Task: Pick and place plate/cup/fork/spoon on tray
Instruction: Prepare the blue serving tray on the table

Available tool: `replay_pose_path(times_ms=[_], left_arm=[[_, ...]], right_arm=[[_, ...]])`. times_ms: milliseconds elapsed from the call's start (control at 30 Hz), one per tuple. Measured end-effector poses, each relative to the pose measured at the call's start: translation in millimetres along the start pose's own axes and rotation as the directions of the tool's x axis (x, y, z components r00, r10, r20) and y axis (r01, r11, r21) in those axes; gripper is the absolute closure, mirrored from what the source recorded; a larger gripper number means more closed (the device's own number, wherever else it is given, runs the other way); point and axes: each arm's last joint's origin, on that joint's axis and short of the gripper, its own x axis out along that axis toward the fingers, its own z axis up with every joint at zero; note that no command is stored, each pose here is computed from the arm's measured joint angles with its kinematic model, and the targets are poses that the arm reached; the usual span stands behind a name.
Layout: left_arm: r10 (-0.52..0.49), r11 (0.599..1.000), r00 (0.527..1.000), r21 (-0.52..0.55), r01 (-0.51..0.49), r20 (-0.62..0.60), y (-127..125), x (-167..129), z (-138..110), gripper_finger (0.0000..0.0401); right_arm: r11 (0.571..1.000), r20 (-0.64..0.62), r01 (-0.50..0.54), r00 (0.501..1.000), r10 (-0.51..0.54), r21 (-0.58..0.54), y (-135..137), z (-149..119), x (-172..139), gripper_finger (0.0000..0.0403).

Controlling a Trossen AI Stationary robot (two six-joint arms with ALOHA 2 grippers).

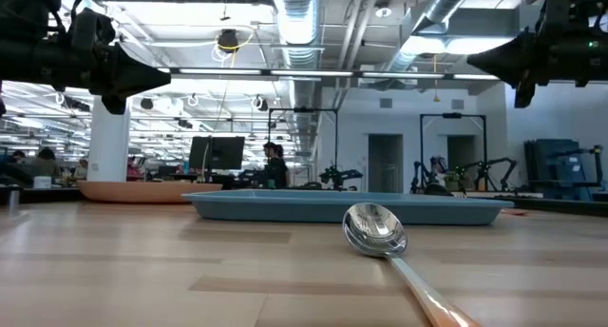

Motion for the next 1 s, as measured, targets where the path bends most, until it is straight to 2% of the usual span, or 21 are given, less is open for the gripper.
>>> replay_pose_path(times_ms=[233,400,600,867,1000], left_arm=[[0.003,1.000,1.000,0.005,-0.003,0.001,0.1,0.0,0.0,0.0401],[0.006,1.000,1.000,-0.029,-0.006,0.002,0.2,0.0,0.0,0.0401],[0.005,0.999,1.000,-0.045,-0.005,0.002,0.1,0.0,0.1,0.0401],[0.001,0.998,1.000,-0.065,0.000,0.000,0.0,0.0,-0.1,0.0401],[0.000,0.998,1.000,-0.059,0.000,0.000,0.0,0.0,-0.1,0.0401]], right_arm=[[0.997,0.001,-0.038,0.999,0.038,-0.062,5.4,10.5,1.8,0.0395],[0.994,-0.059,-0.009,0.998,0.003,-0.110,10.3,18.3,10.0,0.0397],[0.987,-0.192,0.031,0.979,-0.061,-0.157,16.0,19.2,26.4,0.0398],[0.977,-0.388,0.047,0.913,-0.126,-0.207,24.7,12.4,49.9,0.0398],[0.971,-0.487,0.011,0.864,-0.129,-0.238,35.8,11.6,63.1,0.0398]])
